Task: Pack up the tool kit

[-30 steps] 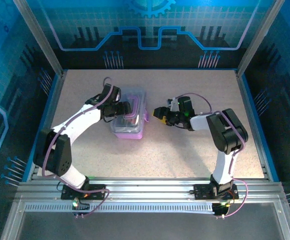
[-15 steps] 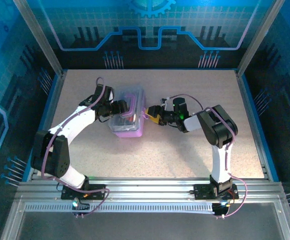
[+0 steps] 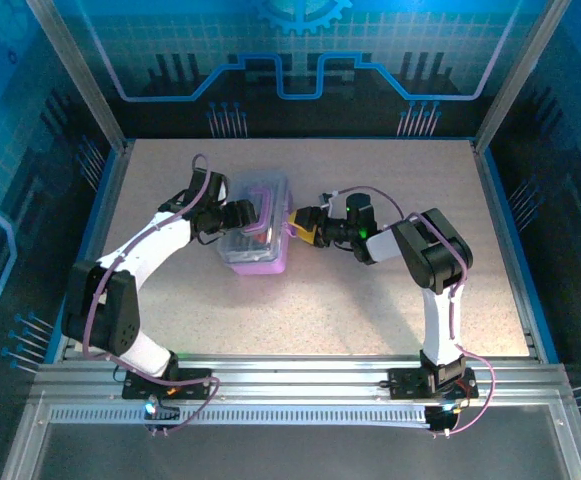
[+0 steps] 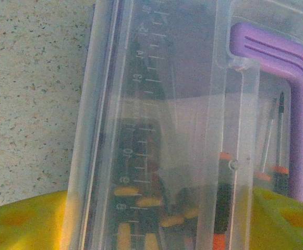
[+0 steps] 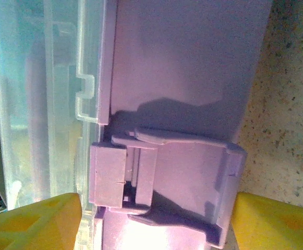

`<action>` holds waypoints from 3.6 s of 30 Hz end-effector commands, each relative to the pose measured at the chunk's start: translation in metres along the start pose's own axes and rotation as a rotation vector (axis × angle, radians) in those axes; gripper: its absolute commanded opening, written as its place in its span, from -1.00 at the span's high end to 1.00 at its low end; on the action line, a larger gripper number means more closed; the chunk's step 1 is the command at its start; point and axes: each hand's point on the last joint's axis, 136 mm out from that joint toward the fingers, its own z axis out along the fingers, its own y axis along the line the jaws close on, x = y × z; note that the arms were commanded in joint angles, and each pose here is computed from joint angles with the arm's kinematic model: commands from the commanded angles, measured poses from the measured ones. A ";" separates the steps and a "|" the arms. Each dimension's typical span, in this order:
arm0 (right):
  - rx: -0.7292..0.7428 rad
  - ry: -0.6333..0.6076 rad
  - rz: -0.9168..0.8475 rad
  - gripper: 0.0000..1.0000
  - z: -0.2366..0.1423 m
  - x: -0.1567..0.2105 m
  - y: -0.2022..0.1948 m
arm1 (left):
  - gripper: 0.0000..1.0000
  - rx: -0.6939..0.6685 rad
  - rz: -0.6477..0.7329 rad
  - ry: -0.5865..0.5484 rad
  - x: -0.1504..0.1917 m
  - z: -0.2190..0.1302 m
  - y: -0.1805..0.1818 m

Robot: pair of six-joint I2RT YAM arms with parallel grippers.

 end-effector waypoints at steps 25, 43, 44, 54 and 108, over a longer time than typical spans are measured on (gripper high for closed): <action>-0.159 0.034 0.015 -0.46 0.002 0.005 0.023 | -0.26 -0.172 -0.104 0.381 0.104 0.023 0.051; -0.169 0.009 -0.012 -0.22 -0.022 -0.002 0.040 | -0.26 -0.229 -0.072 0.373 0.102 0.020 0.059; -0.162 0.009 -0.014 -0.21 -0.022 -0.002 0.040 | -0.26 -0.230 -0.069 0.373 0.102 0.020 0.058; -0.088 0.021 -0.052 -0.18 -0.027 -0.001 0.042 | -0.27 -0.268 -0.022 0.370 0.099 0.020 0.053; 0.136 0.018 -0.129 0.33 -0.011 -0.009 0.028 | -0.33 -0.484 0.169 0.411 0.102 0.036 0.056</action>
